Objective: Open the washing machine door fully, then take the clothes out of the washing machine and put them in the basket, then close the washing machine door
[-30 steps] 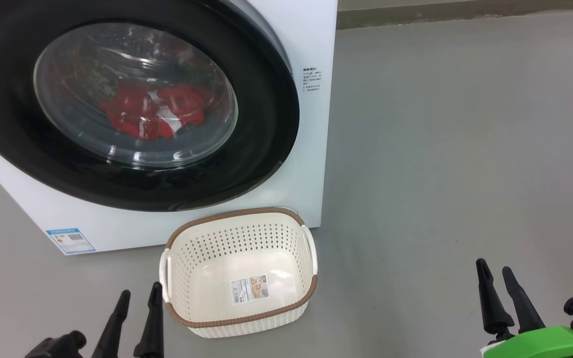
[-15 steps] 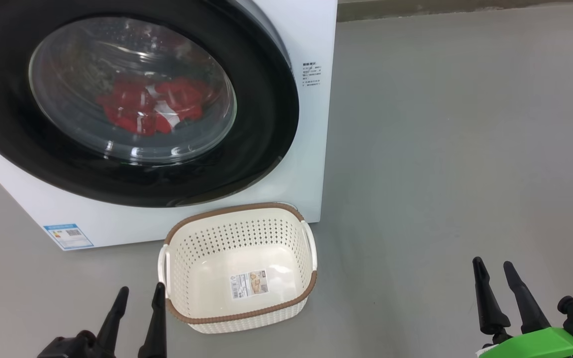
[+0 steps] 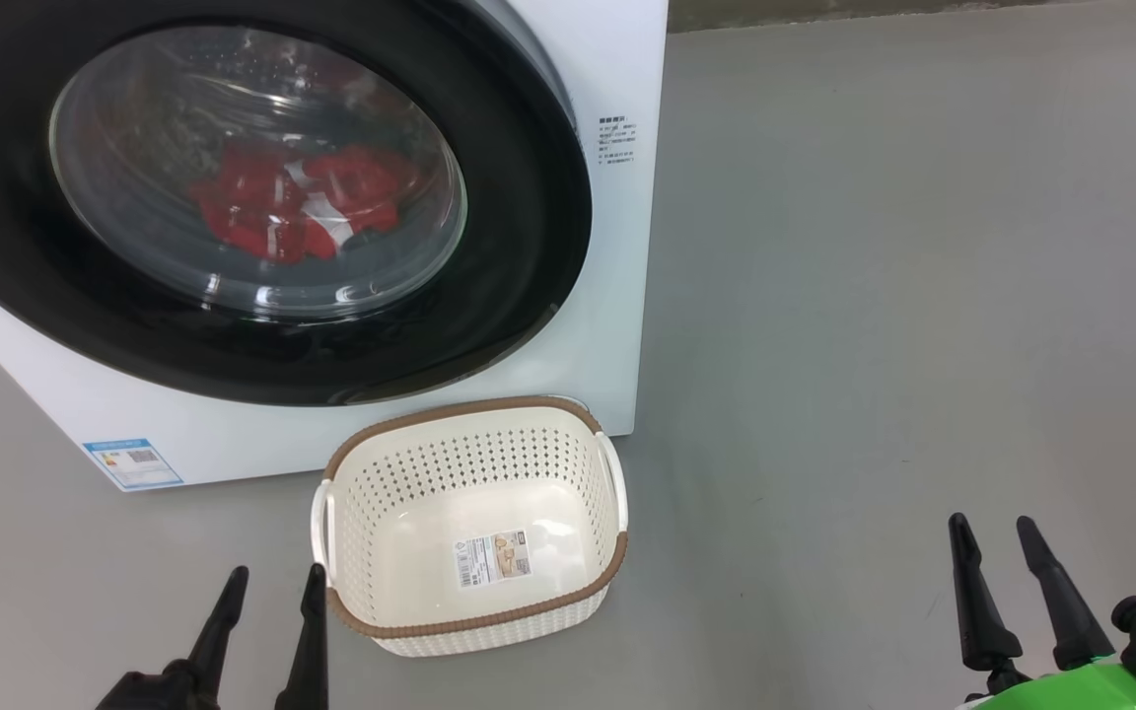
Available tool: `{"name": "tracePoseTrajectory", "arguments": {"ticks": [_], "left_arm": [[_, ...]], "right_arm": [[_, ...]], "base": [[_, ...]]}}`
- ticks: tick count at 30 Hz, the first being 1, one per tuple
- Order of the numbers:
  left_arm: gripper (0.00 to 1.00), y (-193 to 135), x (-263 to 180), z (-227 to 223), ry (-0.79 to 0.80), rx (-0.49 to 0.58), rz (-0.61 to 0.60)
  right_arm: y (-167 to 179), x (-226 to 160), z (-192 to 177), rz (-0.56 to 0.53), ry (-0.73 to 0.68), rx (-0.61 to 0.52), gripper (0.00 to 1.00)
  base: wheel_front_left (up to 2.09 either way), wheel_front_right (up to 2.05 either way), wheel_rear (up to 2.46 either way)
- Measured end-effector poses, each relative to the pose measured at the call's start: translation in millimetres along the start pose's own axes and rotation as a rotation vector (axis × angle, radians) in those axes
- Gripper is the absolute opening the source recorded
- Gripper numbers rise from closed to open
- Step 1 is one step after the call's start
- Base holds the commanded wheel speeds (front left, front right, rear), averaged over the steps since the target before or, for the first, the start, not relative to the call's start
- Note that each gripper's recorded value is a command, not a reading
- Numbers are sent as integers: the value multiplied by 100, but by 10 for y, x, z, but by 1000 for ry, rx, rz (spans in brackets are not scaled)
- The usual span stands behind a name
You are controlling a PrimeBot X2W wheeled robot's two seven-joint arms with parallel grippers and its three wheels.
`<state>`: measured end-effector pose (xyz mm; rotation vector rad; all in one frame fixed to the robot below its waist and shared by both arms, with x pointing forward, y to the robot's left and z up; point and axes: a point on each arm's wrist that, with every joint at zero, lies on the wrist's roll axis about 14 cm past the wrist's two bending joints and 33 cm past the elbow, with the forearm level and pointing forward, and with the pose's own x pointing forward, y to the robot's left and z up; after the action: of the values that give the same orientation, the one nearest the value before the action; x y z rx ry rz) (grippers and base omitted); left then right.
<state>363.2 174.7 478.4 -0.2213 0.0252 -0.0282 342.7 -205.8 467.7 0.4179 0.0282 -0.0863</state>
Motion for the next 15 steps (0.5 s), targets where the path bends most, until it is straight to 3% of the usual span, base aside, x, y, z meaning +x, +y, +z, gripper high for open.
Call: {"name": "tracePoseTrajectory", "arguments": {"ticks": [15], "left_arm": [[100, -1, -15, 5, -15, 97, -16]], "right_arm": [[-58, -79, 22, -1, -13, -107, 100]], "base": [[0, 0, 0]]}}
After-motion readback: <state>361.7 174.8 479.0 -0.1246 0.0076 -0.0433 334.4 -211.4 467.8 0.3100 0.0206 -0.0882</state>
